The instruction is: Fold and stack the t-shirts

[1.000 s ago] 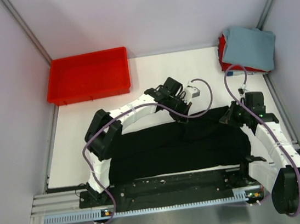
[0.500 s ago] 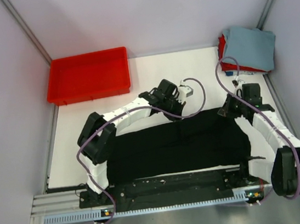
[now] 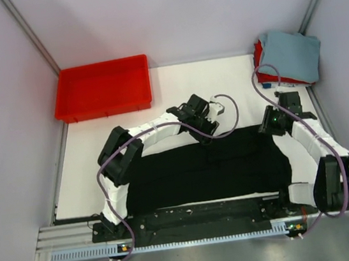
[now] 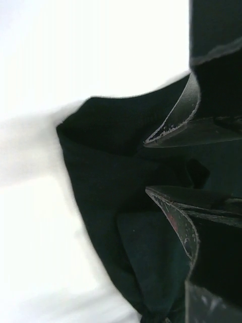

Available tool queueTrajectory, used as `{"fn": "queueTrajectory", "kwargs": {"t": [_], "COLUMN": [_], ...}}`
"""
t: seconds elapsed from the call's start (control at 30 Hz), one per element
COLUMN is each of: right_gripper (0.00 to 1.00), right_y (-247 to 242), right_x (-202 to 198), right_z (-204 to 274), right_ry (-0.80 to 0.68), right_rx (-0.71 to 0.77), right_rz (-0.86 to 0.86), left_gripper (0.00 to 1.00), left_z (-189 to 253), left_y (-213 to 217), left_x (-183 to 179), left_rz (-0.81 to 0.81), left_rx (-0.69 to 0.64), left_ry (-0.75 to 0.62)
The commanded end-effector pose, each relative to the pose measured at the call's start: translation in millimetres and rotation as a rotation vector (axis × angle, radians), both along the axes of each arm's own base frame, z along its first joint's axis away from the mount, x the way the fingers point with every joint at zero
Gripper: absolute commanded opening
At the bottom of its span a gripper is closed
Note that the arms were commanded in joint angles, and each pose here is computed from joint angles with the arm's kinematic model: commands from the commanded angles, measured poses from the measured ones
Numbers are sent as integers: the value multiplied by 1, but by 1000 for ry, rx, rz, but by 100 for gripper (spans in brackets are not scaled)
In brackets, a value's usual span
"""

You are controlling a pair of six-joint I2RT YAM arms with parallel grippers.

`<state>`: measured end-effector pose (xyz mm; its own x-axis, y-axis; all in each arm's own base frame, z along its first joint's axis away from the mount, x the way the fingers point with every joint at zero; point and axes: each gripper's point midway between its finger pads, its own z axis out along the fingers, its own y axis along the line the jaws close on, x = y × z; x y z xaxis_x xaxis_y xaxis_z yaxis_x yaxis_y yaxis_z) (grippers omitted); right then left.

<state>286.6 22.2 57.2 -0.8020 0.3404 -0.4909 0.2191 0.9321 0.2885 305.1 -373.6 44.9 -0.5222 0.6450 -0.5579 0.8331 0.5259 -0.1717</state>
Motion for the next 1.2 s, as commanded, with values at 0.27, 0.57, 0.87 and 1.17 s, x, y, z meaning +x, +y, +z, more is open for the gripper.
{"fn": "queueTrajectory", "kwargs": {"t": [0.27,0.57,0.87,1.17], "right_gripper": [0,0,0,0], "right_y": [62,9,-13,-16], "right_x": [0,-27,-1,8], "right_z": [47,-47,8,17], "right_ry": [-194,106,-30,8], "right_rx": [207,208,97,75], "right_rz": [68,-197,-191,-152], "left_gripper": [33,35,46,52], "left_z": [39,-20,18,72], "left_y": [-26,-4,-9,55], "left_x": [-61,-68,-69,-54], "left_rz": [-162,-160,-257,-282], "left_rx": [-137,-2,-58,8], "left_ry": [66,107,38,-68]}}
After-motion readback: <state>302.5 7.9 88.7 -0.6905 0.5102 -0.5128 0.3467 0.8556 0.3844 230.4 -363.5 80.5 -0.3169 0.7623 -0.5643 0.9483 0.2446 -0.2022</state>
